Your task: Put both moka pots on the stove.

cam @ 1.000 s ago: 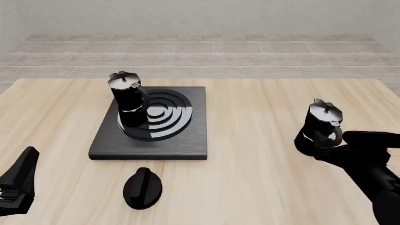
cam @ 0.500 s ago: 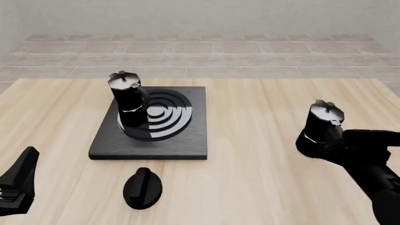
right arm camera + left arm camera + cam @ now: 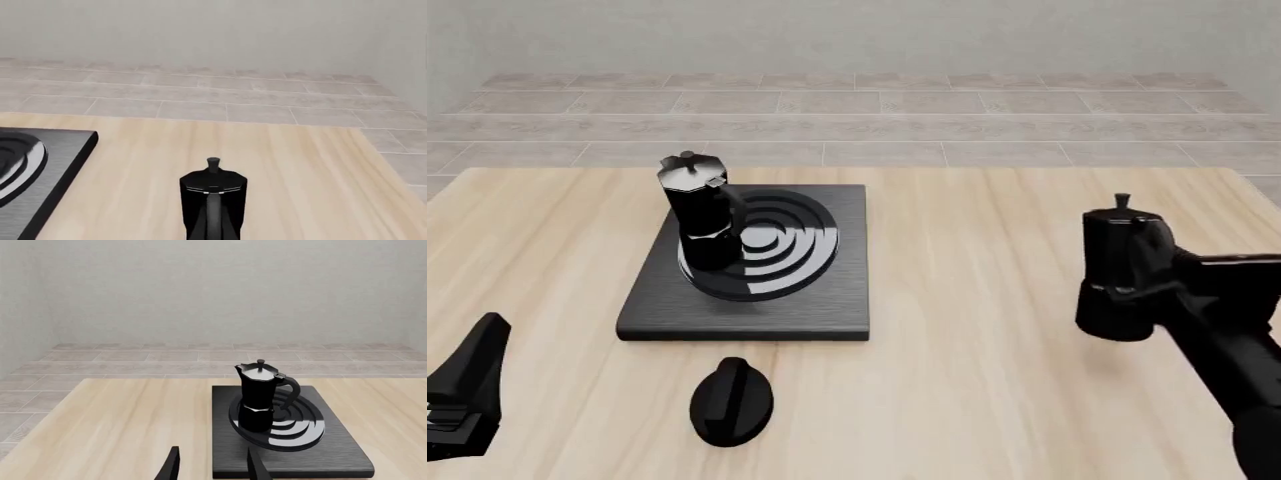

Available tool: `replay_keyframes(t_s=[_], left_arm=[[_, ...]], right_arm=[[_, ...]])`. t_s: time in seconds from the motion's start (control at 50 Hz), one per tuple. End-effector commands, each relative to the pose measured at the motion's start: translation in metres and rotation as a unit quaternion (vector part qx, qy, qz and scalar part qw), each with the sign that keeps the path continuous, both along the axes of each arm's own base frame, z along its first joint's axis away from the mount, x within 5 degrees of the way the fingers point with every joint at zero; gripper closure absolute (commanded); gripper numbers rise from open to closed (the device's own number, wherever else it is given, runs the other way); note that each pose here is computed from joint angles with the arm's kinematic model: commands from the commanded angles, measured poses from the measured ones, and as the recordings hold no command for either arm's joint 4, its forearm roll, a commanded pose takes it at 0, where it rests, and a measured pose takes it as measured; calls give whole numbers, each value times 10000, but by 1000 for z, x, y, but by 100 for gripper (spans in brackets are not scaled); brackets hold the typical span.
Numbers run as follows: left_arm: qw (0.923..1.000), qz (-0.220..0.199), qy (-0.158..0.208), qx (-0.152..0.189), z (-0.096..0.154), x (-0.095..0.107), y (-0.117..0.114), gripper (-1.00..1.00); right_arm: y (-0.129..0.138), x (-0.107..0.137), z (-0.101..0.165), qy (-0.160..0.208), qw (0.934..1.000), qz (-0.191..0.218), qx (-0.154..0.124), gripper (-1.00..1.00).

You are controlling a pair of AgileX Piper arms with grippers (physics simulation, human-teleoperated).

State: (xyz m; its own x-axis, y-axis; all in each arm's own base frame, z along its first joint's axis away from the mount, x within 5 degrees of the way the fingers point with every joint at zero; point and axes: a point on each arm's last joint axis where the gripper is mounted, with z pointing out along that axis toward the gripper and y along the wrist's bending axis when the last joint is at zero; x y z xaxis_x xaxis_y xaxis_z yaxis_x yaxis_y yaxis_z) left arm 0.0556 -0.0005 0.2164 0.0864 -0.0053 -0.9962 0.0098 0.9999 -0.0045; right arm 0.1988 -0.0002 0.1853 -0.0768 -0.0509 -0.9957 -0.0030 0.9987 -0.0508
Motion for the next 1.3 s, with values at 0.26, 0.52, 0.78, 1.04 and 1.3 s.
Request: replay_keyframes(t_s=[0.26,0.52,0.78,1.04,1.3], left_arm=[[10000,1,1,0,0,0,0,-100],[10000,-1,0,-2,0,0,0,-100],[10000,0,0,0,0,0,0,-100],[10000,0,-1,1,0,0,0,-100],[10000,-1,1,-1,0,0,0,-100]], right_arm=[[20,-5,60,-1466,9875,517,244,100],[56,7,69,-1790,9729,1337,593,100],[97,35,73,-1932,9578,1962,826,100],[129,64,76,-1937,9482,2288,1055,100],[154,85,79,-1968,9374,2519,1382,100]])
